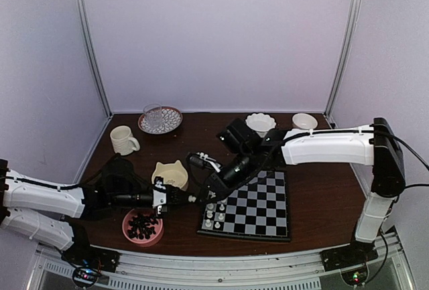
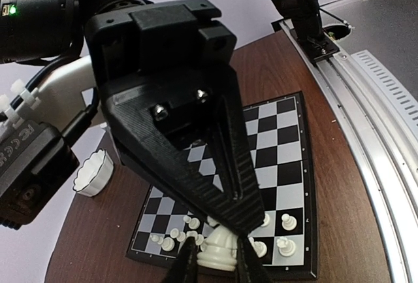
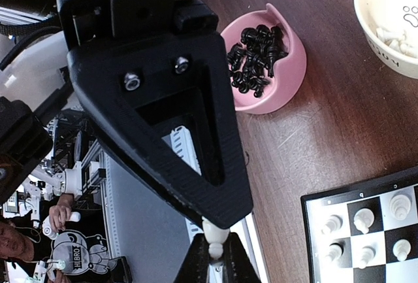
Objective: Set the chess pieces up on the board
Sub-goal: Pass from the right arm to the left, then pass from the left arm to the right
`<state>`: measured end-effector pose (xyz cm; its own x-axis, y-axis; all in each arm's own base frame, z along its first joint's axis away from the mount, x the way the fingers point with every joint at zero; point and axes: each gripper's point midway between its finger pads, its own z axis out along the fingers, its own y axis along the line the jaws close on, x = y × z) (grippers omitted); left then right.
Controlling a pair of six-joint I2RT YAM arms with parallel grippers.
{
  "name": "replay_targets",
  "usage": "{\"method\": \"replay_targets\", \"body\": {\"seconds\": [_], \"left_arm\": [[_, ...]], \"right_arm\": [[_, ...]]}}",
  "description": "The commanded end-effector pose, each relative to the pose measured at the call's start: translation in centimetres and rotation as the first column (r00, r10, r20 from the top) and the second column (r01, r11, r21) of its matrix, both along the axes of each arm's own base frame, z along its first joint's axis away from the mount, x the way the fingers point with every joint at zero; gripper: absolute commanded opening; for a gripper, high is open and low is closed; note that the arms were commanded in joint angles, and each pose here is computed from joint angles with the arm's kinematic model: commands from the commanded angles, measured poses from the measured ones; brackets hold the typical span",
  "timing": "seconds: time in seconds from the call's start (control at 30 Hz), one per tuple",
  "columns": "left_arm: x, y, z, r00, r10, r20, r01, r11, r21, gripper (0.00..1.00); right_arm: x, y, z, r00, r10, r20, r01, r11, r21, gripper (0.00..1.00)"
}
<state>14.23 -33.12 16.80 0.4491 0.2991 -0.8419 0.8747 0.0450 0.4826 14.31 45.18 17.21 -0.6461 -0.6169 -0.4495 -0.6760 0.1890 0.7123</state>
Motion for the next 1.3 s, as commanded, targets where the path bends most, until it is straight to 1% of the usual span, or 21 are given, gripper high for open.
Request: {"method": "replay_targets", "body": {"seconds": [0.0,0.1,0.23,0.27,0.33,0.57,0.7,0.8,0.9,1.03,1.27], "left_arm": [[0.0,-0.2,1.7,0.999,0.003,0.032,-0.002,0.999,-0.047,0.16],[0.2,-0.2,1.8,0.999,0.015,0.030,-0.014,0.999,-0.051,0.13],[1.0,0.2,2.5,0.997,0.075,0.019,-0.073,0.994,-0.081,0.10],[1.2,0.3,2.7,0.996,0.086,0.018,-0.085,0.993,-0.088,0.09],[1.4,0.5,3.1,0.994,0.107,0.020,-0.104,0.989,-0.108,0.08],[1.7,0.9,3.9,0.990,0.143,0.003,-0.141,0.978,-0.156,0.08],[2.0,1.1,4.6,0.986,0.164,-0.017,-0.164,0.968,-0.190,0.02],[1.9,1.2,5.1,0.986,0.164,-0.024,-0.166,0.965,-0.205,0.01],[1.7,1.4,5.3,0.987,0.161,-0.026,-0.163,0.963,-0.213,0.00],[1.7,1.4,5.3,0.986,0.162,-0.028,-0.164,0.963,-0.215,0.00],[1.4,1.6,5.6,0.988,0.153,-0.026,-0.155,0.963,-0.219,0.00]], "right_arm": [[0.2,0.6,1.5,0.999,-0.013,0.034,0.011,0.998,0.056,0.07],[0.5,0.5,1.9,0.998,-0.039,0.053,0.035,0.997,0.074,0.15],[1.1,0.0,3.3,0.989,-0.112,0.098,0.099,0.987,0.130,0.35],[1.4,-0.2,3.6,0.984,-0.137,0.110,0.120,0.982,0.149,0.38],[1.8,-0.4,4.4,0.974,-0.194,0.117,0.170,0.967,0.189,0.40],[2.8,-1.2,6.1,0.934,-0.356,0.043,0.320,0.883,0.343,0.40],[3.3,-1.4,6.5,0.893,-0.440,0.094,0.374,0.843,0.387,0.42],[3.4,-1.0,6.4,0.881,-0.465,0.094,0.393,0.826,0.404,0.42],[3.5,-0.4,6.8,0.880,-0.471,0.064,0.397,0.803,0.444,0.39],[3.4,0.5,6.7,0.889,-0.455,0.050,0.387,0.806,0.448,0.32],[3.3,1.4,6.1,0.900,-0.435,0.037,0.377,0.818,0.434,0.26]]}}
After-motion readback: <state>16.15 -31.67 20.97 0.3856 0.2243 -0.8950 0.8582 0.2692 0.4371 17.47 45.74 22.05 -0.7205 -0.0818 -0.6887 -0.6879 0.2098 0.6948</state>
